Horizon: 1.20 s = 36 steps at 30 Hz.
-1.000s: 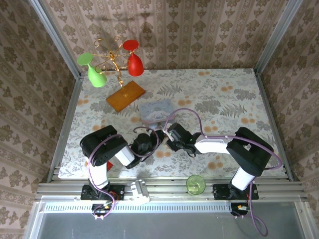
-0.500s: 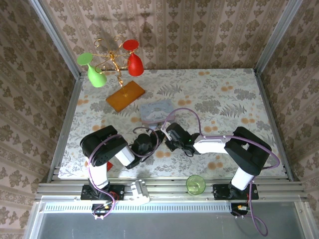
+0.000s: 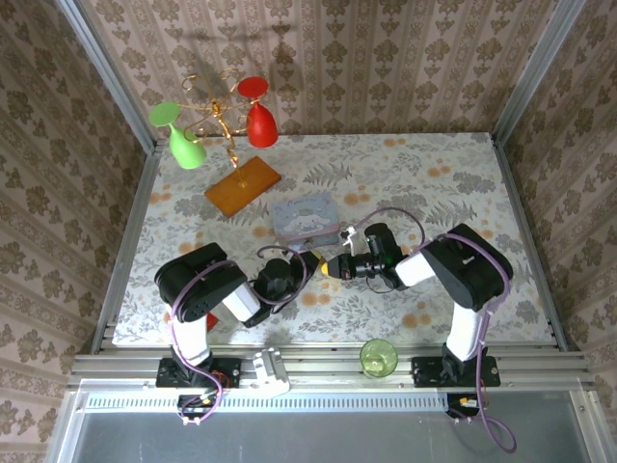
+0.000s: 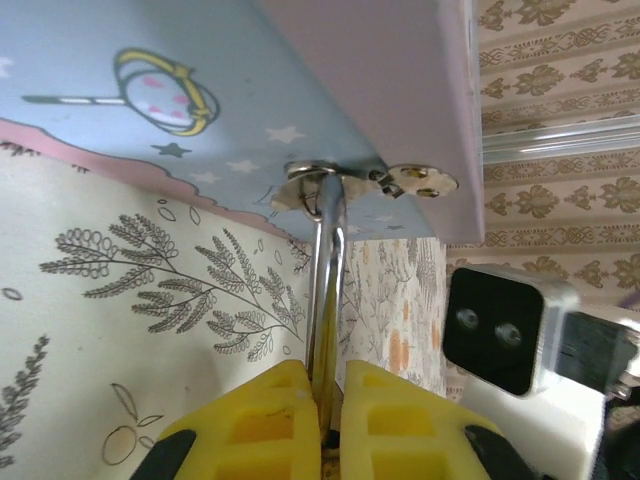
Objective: Unlock the padlock with the key
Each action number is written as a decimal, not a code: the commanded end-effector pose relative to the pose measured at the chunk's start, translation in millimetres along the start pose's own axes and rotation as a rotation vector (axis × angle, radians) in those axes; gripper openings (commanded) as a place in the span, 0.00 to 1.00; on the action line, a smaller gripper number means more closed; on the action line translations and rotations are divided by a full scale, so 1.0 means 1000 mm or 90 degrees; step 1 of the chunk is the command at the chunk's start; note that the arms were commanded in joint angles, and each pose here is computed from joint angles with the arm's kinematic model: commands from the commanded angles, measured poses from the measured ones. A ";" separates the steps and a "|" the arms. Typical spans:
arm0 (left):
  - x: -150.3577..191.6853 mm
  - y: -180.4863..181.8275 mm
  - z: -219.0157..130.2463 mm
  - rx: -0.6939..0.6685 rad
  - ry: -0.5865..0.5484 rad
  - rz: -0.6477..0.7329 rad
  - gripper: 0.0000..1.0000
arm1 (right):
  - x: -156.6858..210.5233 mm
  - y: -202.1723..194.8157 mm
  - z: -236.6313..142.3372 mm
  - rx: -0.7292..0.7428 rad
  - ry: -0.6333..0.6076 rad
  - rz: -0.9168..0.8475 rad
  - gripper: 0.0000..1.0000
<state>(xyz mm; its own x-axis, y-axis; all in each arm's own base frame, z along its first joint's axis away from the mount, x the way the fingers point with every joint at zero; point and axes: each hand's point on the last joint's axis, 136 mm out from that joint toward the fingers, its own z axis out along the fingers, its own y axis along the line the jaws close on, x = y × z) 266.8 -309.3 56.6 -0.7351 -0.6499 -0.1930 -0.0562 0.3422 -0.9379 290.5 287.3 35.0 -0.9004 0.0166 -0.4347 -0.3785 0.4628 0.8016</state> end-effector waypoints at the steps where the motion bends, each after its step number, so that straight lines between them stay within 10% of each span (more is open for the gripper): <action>1: 0.007 0.004 -0.009 0.002 0.023 0.009 0.00 | -0.037 0.026 -0.012 -0.114 -0.071 0.039 0.00; 10: -0.008 0.039 -0.027 -0.063 -0.027 0.027 0.30 | -0.034 0.010 -0.010 -0.101 -0.075 0.079 0.00; 20: -0.019 0.064 -0.042 -0.109 -0.057 0.037 0.29 | -0.030 0.002 -0.006 -0.081 -0.067 0.089 0.02; 28: -0.026 0.039 -0.034 -0.078 -0.057 0.085 0.29 | -0.010 -0.033 -0.011 0.069 -0.032 0.103 0.46; 36: -0.027 0.025 -0.029 -0.129 -0.036 0.173 0.30 | -0.029 -0.033 -0.036 0.353 -0.003 -0.099 0.57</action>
<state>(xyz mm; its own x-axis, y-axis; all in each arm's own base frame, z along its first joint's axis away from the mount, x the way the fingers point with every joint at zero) 262.5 -268.3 48.6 -0.7007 -0.6142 -0.3631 -0.0195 0.5252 -0.8508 323.7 262.1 45.9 -0.8804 0.1000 -0.4636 -0.2859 0.6680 0.6870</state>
